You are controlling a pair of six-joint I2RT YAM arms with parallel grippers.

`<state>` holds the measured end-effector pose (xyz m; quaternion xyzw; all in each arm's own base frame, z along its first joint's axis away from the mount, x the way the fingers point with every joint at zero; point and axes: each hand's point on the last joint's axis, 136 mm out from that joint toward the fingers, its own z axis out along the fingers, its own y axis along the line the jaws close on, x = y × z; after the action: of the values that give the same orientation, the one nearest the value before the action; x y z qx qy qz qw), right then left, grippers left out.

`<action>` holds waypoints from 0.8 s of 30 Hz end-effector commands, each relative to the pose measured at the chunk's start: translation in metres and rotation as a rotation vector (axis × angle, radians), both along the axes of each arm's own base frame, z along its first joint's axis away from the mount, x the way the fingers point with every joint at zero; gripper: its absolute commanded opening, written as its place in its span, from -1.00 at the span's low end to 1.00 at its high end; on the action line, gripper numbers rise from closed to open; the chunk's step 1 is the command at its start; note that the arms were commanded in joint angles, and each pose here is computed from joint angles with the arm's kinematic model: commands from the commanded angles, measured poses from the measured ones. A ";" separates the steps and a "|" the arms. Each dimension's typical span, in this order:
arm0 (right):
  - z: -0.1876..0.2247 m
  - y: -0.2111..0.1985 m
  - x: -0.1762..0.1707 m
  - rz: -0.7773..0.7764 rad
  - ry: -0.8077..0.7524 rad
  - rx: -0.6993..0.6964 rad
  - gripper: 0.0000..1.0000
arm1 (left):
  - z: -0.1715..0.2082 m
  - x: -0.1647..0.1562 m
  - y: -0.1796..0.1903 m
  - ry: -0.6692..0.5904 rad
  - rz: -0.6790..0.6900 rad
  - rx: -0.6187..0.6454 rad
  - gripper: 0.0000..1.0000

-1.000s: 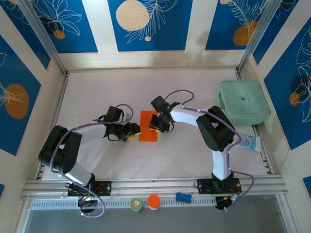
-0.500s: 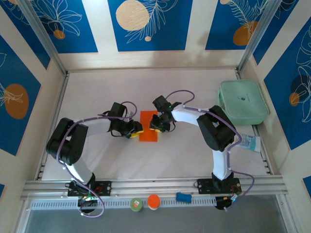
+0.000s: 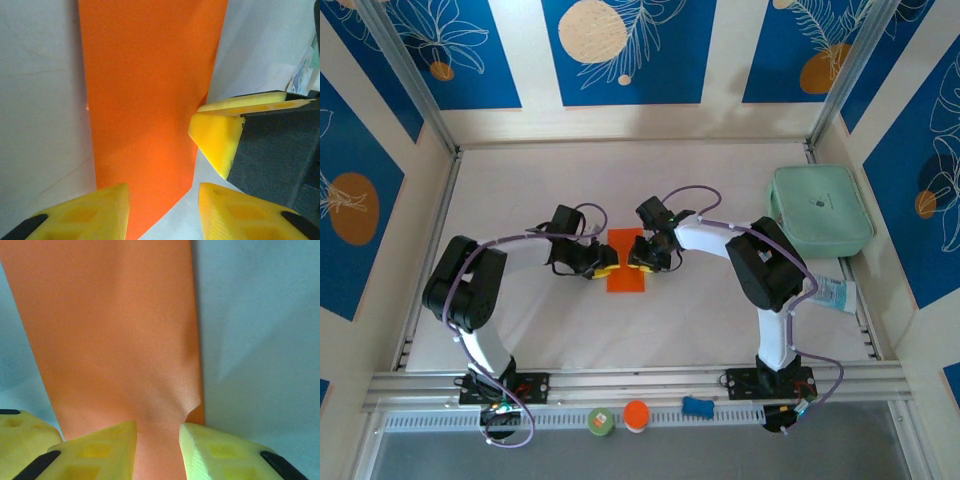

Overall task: Fold a paper plane with a square sheet of paper (pick it up from the middle)
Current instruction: Third fold the triangle at the center of the table.

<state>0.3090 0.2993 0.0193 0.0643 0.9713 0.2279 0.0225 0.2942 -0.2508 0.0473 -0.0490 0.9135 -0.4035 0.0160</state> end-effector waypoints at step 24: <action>-0.027 -0.026 -0.014 -0.003 0.059 -0.098 -0.36 | -0.010 0.013 0.016 0.011 -0.021 0.110 -0.11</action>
<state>0.3107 0.2976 0.0187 0.0636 0.9707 0.2305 0.0241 0.3070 -0.2326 0.0354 -0.0499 0.9355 -0.3493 0.0192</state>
